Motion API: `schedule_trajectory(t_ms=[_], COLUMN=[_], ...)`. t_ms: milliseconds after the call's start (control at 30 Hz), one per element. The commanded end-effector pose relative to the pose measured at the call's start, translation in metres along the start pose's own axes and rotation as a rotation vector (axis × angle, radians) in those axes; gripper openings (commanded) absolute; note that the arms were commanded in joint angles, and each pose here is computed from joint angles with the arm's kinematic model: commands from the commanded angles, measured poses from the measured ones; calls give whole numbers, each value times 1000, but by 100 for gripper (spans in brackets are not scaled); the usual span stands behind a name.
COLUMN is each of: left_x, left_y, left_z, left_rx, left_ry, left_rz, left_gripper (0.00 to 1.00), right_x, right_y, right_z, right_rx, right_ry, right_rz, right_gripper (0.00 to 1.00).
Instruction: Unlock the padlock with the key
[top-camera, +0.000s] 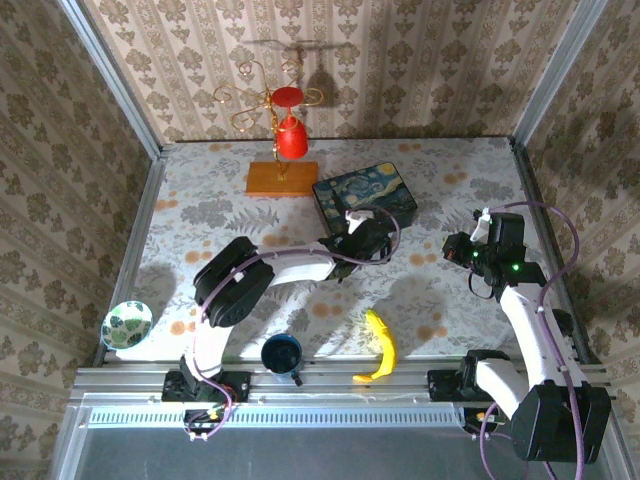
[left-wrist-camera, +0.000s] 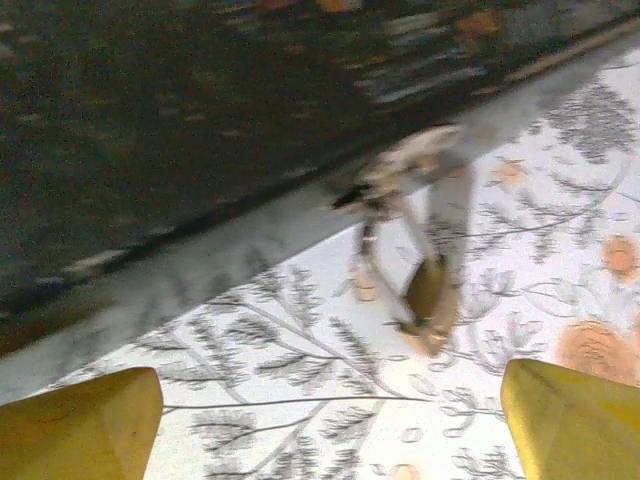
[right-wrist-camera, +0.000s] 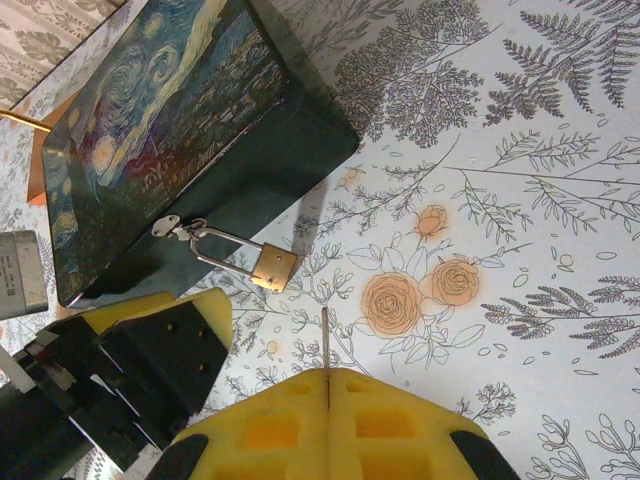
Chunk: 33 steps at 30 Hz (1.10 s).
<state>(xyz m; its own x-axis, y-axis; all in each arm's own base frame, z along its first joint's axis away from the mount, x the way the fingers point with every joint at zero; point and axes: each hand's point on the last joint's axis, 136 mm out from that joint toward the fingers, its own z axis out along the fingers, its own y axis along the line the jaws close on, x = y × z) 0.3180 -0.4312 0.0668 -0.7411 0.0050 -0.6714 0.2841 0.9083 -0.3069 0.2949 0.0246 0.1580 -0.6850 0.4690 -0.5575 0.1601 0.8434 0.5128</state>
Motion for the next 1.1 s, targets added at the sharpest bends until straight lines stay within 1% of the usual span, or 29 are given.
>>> schedule_trajectory(t_ms=[0,133,300,600,767,833,900,1067], left_x=[3,15,16,28,25,24,22,18], left_y=[-29,-27,-31,-20,-18,-17,-14,-3], left_z=[11,24,32,52,57,58,58,62], left_rx=[65,55,52,27,26,23,17,-4], left_ry=[-16,7,9,47,48,45,41,34], left_rz=[-57,-138,-131,-157,-161,-160,-161,-164], left_gripper=[90,85,82,80,72,68,62,56], right_x=[1,0,0,1,-2,-2,-2,-2], right_y=[2,3,3,4,4,4,5,6], right_z=[0,-2,-3,-1,0,1,1,1], right_rx=[-17,-15,-16,-24,-23,-25,-29,-33], right_ry=[10,7,3,4,1,3,3,5], right_rz=[5,0,2,9,7,8,9,7], right_gripper=[0,0,0,0,0,0,0,0])
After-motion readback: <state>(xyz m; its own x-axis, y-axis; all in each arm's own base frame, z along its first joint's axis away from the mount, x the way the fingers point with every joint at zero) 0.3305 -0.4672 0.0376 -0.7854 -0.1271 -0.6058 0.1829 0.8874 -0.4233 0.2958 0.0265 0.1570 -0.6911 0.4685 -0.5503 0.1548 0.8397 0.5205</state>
